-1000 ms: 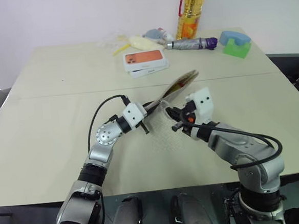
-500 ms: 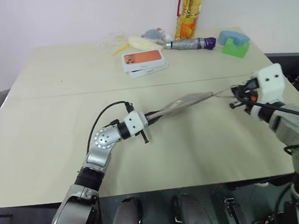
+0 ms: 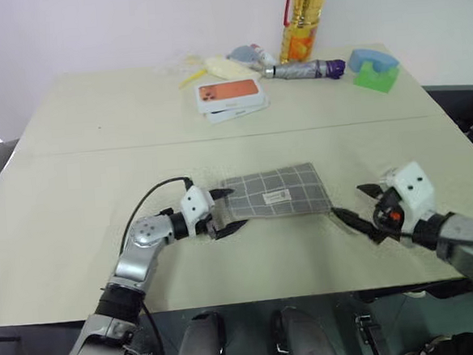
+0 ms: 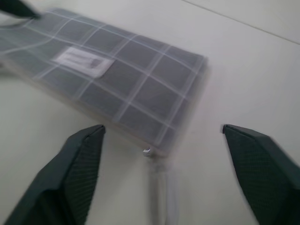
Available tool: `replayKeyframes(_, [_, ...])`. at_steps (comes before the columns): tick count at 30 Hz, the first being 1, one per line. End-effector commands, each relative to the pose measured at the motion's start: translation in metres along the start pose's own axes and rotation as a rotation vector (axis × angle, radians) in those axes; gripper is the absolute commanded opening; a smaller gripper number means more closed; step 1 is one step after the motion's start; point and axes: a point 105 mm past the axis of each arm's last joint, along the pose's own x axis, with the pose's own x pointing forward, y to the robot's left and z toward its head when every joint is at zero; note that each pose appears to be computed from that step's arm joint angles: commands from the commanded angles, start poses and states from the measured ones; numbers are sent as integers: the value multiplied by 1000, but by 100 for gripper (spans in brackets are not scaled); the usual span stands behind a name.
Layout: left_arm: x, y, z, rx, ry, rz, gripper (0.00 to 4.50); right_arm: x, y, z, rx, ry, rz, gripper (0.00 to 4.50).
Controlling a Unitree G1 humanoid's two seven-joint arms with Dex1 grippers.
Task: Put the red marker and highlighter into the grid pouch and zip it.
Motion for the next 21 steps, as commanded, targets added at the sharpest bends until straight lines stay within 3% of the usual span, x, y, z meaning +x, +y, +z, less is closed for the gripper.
replayKeyframes(1, [-24, 16, 3, -77, 3, 94, 404, -14, -7, 5, 4, -74, -29, 395])
replayKeyframes(10, [-71, 54, -13, -159, 55, 393, 404, -26, -27, -8, 61, -134, -122, 395])
replayKeyframes(21, [-87, 55, -16, -138, 74, 489, 404, -10, -35, -16, 56, -145, -109, 395])
